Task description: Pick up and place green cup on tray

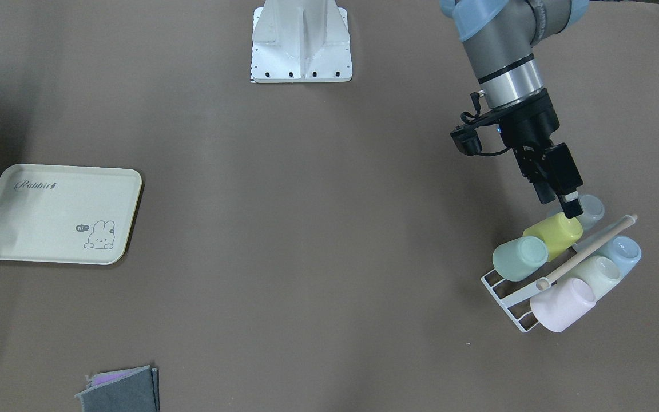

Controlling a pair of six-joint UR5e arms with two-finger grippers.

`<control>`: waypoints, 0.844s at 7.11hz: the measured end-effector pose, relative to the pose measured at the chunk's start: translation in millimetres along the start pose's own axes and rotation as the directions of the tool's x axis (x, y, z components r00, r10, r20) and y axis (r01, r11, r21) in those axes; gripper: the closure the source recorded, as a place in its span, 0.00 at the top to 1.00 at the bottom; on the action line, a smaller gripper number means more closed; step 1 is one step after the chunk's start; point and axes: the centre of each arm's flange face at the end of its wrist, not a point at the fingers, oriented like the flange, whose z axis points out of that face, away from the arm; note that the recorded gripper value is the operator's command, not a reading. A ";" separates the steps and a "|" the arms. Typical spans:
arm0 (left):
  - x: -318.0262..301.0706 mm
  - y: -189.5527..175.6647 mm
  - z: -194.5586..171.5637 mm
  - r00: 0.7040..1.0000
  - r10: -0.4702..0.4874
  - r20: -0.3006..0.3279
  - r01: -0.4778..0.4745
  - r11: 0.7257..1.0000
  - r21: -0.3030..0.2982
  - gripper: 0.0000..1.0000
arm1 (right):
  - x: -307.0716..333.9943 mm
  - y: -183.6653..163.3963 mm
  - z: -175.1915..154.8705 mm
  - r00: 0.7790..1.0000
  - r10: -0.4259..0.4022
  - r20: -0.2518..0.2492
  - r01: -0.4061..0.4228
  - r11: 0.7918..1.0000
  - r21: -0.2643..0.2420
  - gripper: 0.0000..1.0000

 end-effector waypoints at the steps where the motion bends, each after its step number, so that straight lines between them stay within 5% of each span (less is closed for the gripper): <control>1: 16.9 -11.1 7.4 0.994 0.106 0.018 -0.106 0.994 -0.033 0.99 | 1.1 -0.7 1.7 1.000 -0.023 0.001 0.023 1.000 -0.004 0.00; 3: 41.2 -28.0 15.1 0.933 0.356 0.044 -0.350 0.932 -0.097 0.99 | -2.6 -4.3 -0.6 0.999 -0.051 0.015 0.051 0.999 -0.005 0.00; 6: 80.5 -53.2 30.5 0.757 0.653 0.036 -0.633 0.745 -0.210 0.99 | -29.1 -30.2 -39.7 0.989 -0.078 0.127 0.077 0.997 0.017 0.00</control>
